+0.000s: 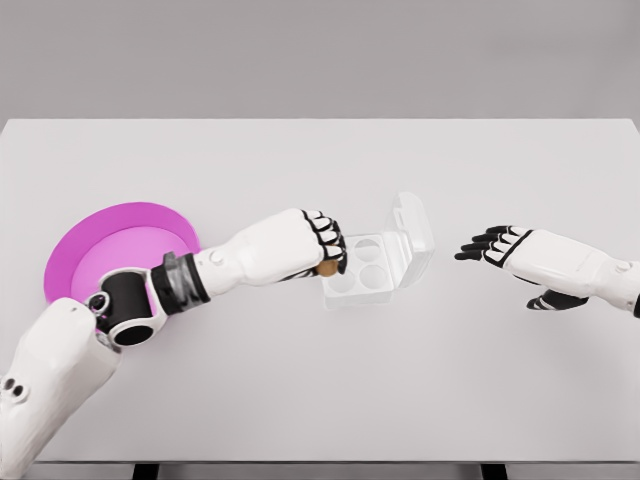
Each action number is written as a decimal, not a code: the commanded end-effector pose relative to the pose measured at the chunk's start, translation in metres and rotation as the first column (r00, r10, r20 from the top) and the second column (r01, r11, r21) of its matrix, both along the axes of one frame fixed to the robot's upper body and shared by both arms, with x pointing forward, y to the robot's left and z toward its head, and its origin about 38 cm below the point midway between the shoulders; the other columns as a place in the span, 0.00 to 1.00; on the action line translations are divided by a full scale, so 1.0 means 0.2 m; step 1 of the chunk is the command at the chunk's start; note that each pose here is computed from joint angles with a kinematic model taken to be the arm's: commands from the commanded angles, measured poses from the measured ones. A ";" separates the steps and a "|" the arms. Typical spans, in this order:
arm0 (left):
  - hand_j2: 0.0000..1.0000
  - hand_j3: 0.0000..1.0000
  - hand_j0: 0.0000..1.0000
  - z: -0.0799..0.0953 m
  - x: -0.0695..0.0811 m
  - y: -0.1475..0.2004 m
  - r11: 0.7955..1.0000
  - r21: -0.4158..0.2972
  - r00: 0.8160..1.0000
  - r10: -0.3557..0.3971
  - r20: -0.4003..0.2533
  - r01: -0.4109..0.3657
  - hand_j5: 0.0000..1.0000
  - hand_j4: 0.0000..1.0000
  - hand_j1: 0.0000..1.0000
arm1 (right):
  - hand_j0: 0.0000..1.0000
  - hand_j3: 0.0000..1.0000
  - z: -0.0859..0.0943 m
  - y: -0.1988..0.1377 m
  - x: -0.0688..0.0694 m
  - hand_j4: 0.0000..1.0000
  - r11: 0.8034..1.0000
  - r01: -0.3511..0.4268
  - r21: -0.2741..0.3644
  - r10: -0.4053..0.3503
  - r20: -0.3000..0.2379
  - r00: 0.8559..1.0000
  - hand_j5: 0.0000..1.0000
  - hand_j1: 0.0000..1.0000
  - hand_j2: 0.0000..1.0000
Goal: Pack egg into the box and close the box lid
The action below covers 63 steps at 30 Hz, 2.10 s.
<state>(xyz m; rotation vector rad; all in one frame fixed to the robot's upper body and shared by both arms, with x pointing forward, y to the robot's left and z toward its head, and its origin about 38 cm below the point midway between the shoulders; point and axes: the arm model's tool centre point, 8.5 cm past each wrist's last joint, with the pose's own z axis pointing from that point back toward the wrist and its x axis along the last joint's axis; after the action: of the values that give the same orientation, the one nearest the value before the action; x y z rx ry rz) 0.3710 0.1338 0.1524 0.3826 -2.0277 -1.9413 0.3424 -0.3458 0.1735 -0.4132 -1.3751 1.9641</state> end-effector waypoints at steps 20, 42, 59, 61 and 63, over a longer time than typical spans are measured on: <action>0.46 0.46 0.46 -0.06 0.01 -0.10 1.000 0.009 1.000 0.007 0.001 -0.007 0.46 0.46 0.46 | 1.00 1.00 0.01 0.00 0.00 1.00 1.000 0.003 0.004 -0.003 0.000 1.000 1.00 1.00 1.00; 0.83 0.83 0.83 -0.06 0.02 -0.10 1.000 0.008 1.000 0.013 0.003 -0.013 0.83 0.83 0.83 | 1.00 1.00 0.00 -0.03 0.03 1.00 1.000 0.024 0.008 -0.024 -0.003 1.000 1.00 1.00 1.00; 0.99 0.99 0.99 0.40 0.07 0.62 0.983 -0.096 0.986 0.163 0.039 -0.159 0.99 0.99 0.99 | 1.00 1.00 -0.04 0.01 0.09 1.00 0.999 0.019 0.027 -0.018 -0.022 1.000 1.00 1.00 1.00; 0.99 0.99 0.99 0.46 0.07 0.74 0.977 -0.101 0.981 0.192 0.025 -0.189 0.99 0.99 0.99 | 1.00 1.00 -0.05 0.05 0.09 1.00 1.000 0.003 0.030 -0.002 -0.023 1.000 1.00 1.00 1.00; 0.99 0.99 0.99 0.49 0.07 0.81 0.973 -0.101 0.978 0.208 0.008 -0.206 0.99 0.99 0.99 | 1.00 1.00 -0.05 0.08 0.09 1.00 0.999 -0.013 0.033 0.014 -0.023 1.000 1.00 1.00 1.00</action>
<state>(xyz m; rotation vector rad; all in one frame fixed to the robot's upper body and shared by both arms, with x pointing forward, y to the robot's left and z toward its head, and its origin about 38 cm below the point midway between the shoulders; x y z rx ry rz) 0.3847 0.2736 0.2339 0.5511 -2.0049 -1.7451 0.3628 -0.3361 0.1665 -0.3884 -1.3905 1.9451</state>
